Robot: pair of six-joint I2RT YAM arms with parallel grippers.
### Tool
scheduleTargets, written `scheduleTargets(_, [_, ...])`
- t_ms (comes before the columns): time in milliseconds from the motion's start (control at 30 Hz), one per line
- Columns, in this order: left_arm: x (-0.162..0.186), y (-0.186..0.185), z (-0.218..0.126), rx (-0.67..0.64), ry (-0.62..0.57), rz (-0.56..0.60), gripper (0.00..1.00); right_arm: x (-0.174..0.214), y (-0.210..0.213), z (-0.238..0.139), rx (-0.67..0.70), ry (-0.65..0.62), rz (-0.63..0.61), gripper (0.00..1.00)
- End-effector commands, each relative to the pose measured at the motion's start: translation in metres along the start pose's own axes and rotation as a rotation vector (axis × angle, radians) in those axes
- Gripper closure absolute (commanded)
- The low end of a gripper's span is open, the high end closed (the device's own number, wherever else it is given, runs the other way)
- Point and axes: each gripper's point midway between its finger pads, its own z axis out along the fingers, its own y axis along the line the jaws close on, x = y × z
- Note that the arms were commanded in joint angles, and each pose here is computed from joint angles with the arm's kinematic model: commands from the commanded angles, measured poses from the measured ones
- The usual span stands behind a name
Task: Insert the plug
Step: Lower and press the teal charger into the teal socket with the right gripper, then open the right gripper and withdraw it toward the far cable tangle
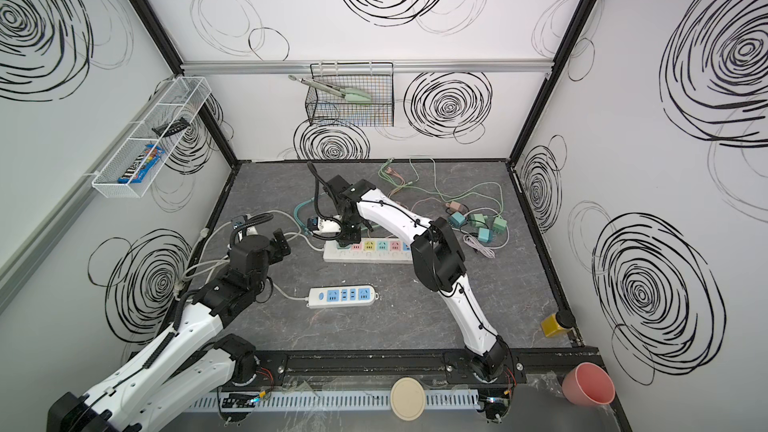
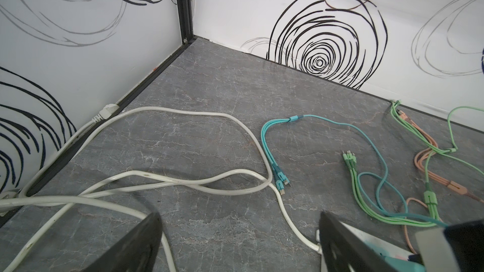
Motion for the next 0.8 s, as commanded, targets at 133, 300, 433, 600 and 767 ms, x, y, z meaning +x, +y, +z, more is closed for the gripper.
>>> scheduleTargets(133, [-0.01, 0.0, -0.001, -0.003, -0.028, -0.036, 0.04, 0.024, 0.002, 0.027, -0.035, 0.088, 0.039, 1.0])
scheduleTargets(300, [-0.008, -0.001, 0.0, -0.005, -0.02, -0.033, 0.04, 0.035, 0.01, 0.047, -0.074, 0.127, 0.062, 1.0])
scheduleTargets(433, [-0.007, -0.004, 0.001, 0.005, -0.003, -0.031, 0.04, 0.048, 0.009, 0.08, -0.115, 0.159, 0.077, 1.0])
scheduleTargets(600, [-0.006, -0.008, 0.002, 0.018, 0.018, -0.028, 0.04, 0.052, 0.012, 0.095, -0.181, 0.137, 0.108, 1.0])
scheduleTargets(767, [-0.003, -0.009, 0.004, 0.001, 0.046, -0.008, 0.04, 0.049, 0.013, 0.08, -0.159, 0.119, 0.106, 0.73])
